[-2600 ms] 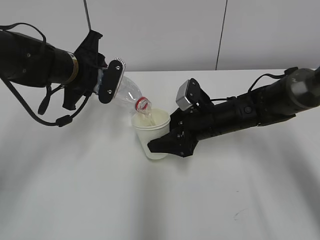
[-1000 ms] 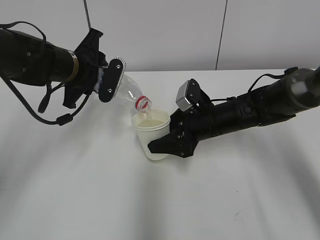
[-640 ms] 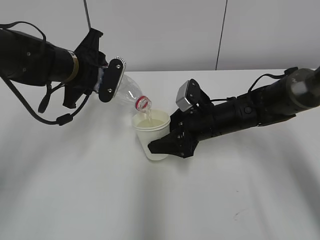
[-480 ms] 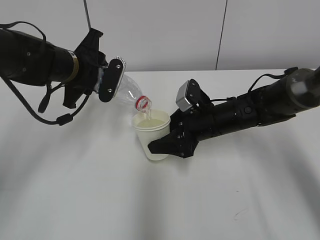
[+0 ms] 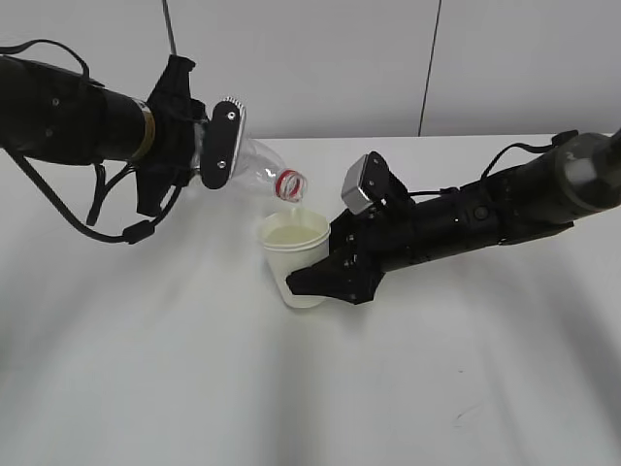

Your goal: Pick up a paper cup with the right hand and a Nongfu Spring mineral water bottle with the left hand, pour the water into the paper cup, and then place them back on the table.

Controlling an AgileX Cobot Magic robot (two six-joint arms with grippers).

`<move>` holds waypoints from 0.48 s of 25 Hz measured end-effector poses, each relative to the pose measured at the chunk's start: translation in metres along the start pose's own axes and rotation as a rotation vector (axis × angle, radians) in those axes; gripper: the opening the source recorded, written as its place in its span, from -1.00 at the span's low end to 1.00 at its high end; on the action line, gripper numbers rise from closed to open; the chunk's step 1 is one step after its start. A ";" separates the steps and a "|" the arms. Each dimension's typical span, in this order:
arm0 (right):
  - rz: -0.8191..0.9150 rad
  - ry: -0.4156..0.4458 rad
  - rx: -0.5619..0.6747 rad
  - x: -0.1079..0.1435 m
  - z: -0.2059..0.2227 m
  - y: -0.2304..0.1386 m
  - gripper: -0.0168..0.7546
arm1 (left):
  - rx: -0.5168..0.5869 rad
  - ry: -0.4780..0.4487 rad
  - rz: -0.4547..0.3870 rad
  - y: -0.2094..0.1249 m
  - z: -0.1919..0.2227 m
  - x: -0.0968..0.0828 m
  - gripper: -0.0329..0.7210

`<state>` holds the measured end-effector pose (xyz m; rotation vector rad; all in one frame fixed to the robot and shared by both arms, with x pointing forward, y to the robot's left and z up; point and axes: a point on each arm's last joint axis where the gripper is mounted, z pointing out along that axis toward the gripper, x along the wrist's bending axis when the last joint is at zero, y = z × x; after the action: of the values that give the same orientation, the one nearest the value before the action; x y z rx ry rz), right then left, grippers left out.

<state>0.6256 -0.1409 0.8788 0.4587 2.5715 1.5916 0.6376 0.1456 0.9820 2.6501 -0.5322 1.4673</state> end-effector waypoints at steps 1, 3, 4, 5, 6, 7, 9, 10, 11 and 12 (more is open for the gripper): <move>0.002 -0.004 -0.005 0.000 0.000 0.000 0.40 | -0.007 -0.003 -0.034 0.001 0.000 0.000 -0.04; 0.007 -0.010 -0.009 -0.001 0.000 0.001 0.40 | -0.018 -0.009 -0.098 0.002 0.000 -0.001 -0.04; 0.005 -0.012 -0.009 -0.001 0.000 0.001 0.40 | -0.020 -0.011 -0.127 0.002 0.000 -0.001 -0.04; 0.004 -0.015 -0.009 -0.001 0.000 0.001 0.40 | -0.020 -0.014 -0.159 0.002 0.000 -0.001 -0.04; 0.003 -0.018 -0.009 -0.002 0.000 0.001 0.40 | -0.020 -0.018 -0.197 0.002 0.000 -0.001 -0.04; 0.001 -0.019 -0.007 -0.002 0.000 0.001 0.40 | -0.020 -0.022 -0.242 0.002 0.000 -0.002 -0.04; 0.000 -0.021 -0.005 -0.002 0.000 0.001 0.40 | -0.016 -0.031 -0.341 0.001 0.000 -0.003 -0.04; -0.003 -0.023 -0.004 -0.002 0.000 0.000 0.40 | -0.011 -0.036 -0.399 -0.001 0.000 -0.003 -0.04; -0.005 -0.023 -0.004 -0.002 0.000 0.000 0.40 | -0.013 -0.039 -0.450 -0.003 0.000 -0.004 -0.04; -0.008 -0.023 -0.005 -0.002 0.000 0.000 0.40 | -0.013 -0.042 -0.511 -0.006 0.001 -0.004 -0.04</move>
<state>0.6277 -0.1413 0.8790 0.4632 2.5486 1.5800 0.6380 0.1518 0.9790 2.5403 0.1330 1.2438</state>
